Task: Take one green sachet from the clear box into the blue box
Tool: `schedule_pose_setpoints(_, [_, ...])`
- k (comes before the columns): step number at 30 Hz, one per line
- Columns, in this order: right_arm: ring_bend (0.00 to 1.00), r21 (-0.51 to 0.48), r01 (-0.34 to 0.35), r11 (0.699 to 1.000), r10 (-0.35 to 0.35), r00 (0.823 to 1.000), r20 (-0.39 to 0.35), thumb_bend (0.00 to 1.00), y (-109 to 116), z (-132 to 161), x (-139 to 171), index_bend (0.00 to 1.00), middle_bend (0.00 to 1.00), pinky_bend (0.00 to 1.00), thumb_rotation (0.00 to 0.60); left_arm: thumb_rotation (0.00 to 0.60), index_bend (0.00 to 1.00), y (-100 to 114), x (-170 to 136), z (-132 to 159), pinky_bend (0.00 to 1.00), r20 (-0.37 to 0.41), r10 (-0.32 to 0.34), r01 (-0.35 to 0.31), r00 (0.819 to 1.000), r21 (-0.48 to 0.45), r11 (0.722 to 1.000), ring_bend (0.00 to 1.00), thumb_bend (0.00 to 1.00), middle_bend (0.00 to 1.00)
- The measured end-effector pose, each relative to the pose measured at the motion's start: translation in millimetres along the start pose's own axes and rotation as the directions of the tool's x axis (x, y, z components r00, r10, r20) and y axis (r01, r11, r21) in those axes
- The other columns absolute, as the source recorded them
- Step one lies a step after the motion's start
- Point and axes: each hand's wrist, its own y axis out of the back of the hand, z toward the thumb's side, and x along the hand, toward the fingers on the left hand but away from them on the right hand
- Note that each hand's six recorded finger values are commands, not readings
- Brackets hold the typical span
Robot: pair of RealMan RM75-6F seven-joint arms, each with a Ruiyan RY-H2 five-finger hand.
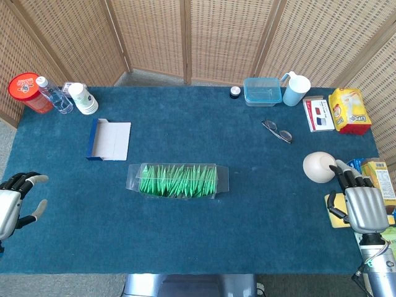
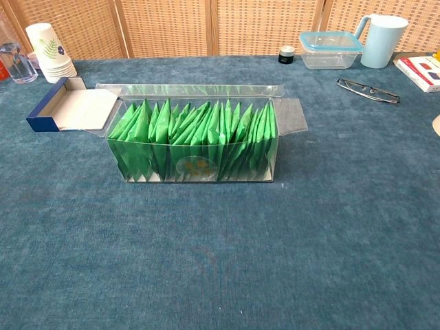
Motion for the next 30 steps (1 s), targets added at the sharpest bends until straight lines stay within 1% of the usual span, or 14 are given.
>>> schedule_pose_setpoints(6, [0.18,-0.002,0.003,1.0,-0.003,1.0,-0.005,0.72,0,1,-2,0.13,0.14,0.29,0.274,0.6,0.32,-4,-1,0,0.42,-0.005,-0.014,0.014,1.0,-0.002,1.0,0.25,0.33,0.3])
schedule_pose_setpoints(9, [0.18,-0.004,0.004,1.0,-0.004,1.0,-0.011,0.72,1,1,-2,0.13,0.14,0.29,0.274,0.6,0.32,-3,-2,2,0.42,0.005,-0.013,0.013,1.0,0.0,1.0,0.25,0.33,0.3])
schedule_pose_setpoints(15, [0.18,-0.011,0.017,1.0,-0.017,1.0,-0.002,0.72,4,-2,2,0.13,0.14,0.29,0.274,0.6,0.32,3,4,15,0.42,0.064,-0.012,0.011,0.998,0.011,1.0,0.25,0.33,0.3])
schedule_pose_setpoints(18, [0.18,-0.017,0.021,1.0,-0.021,1.0,0.006,0.72,5,-4,5,0.13,0.14,0.29,0.274,0.595,0.32,9,12,26,0.42,0.116,-0.016,0.014,0.993,0.018,1.0,0.24,0.32,0.3])
schedule_pose_setpoints(20, [0.18,-0.019,0.021,1.0,-0.021,1.0,0.008,0.72,4,-4,6,0.13,0.14,0.29,0.274,0.574,0.32,12,18,35,0.42,0.154,-0.026,0.022,0.988,0.029,0.999,0.24,0.31,0.29])
schedule_pose_setpoints(21, [0.18,-0.02,0.022,1.0,-0.021,1.0,0.008,0.72,4,-4,6,0.13,0.14,0.29,0.274,0.553,0.32,12,21,39,0.42,0.17,-0.033,0.028,0.985,0.036,0.999,0.23,0.31,0.29])
schedule_pose_setpoints(24, [0.18,-0.023,0.021,1.0,-0.021,1.0,0.012,0.72,3,-7,7,0.13,0.14,0.29,0.273,0.505,0.3,12,32,55,0.42,0.229,-0.066,0.054,0.971,0.058,0.997,0.22,0.29,0.28])
schedule_pose_setpoints(27, [0.18,-0.026,0.018,1.0,-0.018,1.0,0.021,0.72,2,-11,8,0.13,0.14,0.29,0.273,0.474,0.27,11,45,75,0.42,0.294,-0.1,0.08,0.951,0.078,0.994,0.21,0.27,0.26])
schedule_pose_setpoints(30, [0.18,-0.03,0.021,0.999,-0.021,1.0,0.023,0.72,2,-11,10,0.13,0.14,0.29,0.275,0.415,0.23,9,59,96,0.42,0.357,-0.129,0.097,0.925,0.106,0.99,0.2,0.26,0.24])
